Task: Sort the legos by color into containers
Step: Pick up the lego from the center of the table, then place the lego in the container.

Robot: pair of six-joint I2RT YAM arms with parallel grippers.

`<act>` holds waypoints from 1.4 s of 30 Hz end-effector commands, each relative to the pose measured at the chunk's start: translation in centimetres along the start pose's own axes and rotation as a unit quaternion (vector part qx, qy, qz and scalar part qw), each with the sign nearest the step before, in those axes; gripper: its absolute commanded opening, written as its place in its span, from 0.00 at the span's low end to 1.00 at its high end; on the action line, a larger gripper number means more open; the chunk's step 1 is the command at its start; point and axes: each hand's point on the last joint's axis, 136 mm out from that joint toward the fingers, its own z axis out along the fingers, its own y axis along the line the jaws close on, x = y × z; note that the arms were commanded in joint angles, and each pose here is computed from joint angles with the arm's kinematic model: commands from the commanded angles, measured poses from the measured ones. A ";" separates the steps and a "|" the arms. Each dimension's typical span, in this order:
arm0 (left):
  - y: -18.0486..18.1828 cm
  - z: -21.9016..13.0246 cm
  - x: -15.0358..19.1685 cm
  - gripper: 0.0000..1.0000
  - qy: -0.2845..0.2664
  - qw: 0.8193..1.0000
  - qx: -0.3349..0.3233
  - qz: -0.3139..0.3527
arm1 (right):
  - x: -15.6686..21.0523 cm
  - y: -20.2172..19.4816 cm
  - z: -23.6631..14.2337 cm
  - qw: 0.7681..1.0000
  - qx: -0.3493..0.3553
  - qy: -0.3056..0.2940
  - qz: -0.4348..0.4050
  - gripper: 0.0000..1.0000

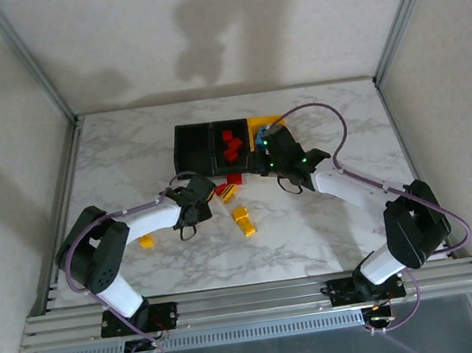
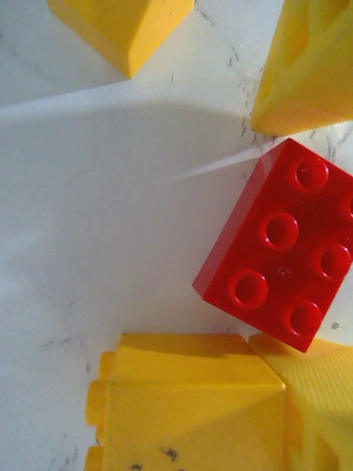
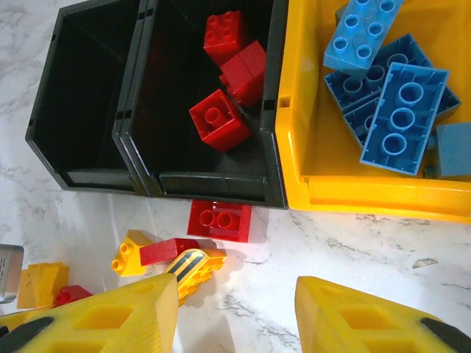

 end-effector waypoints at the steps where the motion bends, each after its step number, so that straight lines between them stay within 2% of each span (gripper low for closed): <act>1: -0.2 0.5 -0.6 0.64 -0.008 1.000 -0.002 -0.007 | -0.1 -0.7 -0.3 1.000 0.009 -0.007 0.003 0.45; 5: 0.0 0.2 -0.1 0.57 -0.002 1.000 0.002 -0.006 | -0.1 -0.7 -0.2 1.000 0.009 -0.006 0.005 0.45; 14: -0.2 -3.4 -1.9 0.55 -0.026 0.999 0.024 -0.018 | -0.4 -0.6 -0.7 1.000 0.005 -0.012 0.004 0.45; 19: -2.5 -6.1 -4.8 0.56 -0.050 0.997 0.057 -0.021 | -0.2 -1.0 -1.9 1.000 0.005 -0.017 0.008 0.45; 25: -7.9 -7.4 -9.1 0.56 -0.071 0.993 0.099 -0.006 | 0.7 -1.9 -3.1 0.999 0.009 -0.021 0.022 0.45; 33: -15.4 -5.1 -13.8 0.55 -0.076 0.990 0.119 0.021 | 1.9 -2.9 -3.8 0.999 0.012 -0.021 0.039 0.45; 37: -17.5 -3.7 -15.4 0.55 -0.081 0.990 0.116 0.026 | 2.2 -3.1 -3.9 0.999 0.012 -0.020 0.042 0.45; 42: -18.3 -1.6 -16.6 0.57 -0.081 0.991 0.103 0.025 | 2.7 -3.2 -3.6 0.999 0.010 -0.013 0.046 0.45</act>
